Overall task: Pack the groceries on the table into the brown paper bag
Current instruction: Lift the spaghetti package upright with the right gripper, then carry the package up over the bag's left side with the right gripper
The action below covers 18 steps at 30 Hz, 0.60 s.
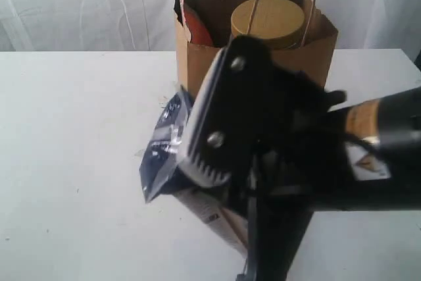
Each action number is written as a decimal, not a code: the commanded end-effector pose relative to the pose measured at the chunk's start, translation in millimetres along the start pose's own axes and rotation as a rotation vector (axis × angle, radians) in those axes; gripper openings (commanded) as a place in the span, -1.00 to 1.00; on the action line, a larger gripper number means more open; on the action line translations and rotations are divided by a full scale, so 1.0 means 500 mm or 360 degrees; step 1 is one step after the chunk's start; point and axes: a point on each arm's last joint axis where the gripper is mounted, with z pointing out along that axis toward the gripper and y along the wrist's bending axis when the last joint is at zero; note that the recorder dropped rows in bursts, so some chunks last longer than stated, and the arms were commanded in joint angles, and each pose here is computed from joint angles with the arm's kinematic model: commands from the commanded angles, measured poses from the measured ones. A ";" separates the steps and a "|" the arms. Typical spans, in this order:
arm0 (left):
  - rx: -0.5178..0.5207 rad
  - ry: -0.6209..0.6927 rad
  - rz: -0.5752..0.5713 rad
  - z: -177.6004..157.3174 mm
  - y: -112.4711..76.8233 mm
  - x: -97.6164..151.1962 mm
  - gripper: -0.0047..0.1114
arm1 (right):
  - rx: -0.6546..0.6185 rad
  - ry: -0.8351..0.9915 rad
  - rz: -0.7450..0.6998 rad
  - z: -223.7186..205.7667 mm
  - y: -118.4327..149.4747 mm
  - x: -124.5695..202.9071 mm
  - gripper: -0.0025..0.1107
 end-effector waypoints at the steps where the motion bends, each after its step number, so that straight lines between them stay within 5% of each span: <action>1: 0.0016 -0.0011 0.0019 0.000 -0.001 0.000 -0.92 | 0.0130 -0.0428 0.0182 -0.097 -0.013 -0.031 -0.96; 9: 0.0016 -0.0011 0.0019 0.000 -0.001 0.000 -0.92 | 0.0189 -0.0863 0.0362 -0.219 -0.030 -0.074 -0.96; 18: 0.0016 -0.0011 0.0019 0.000 -0.001 0.000 -0.92 | 0.0452 -0.1510 0.0136 -0.242 -0.073 -0.187 -0.96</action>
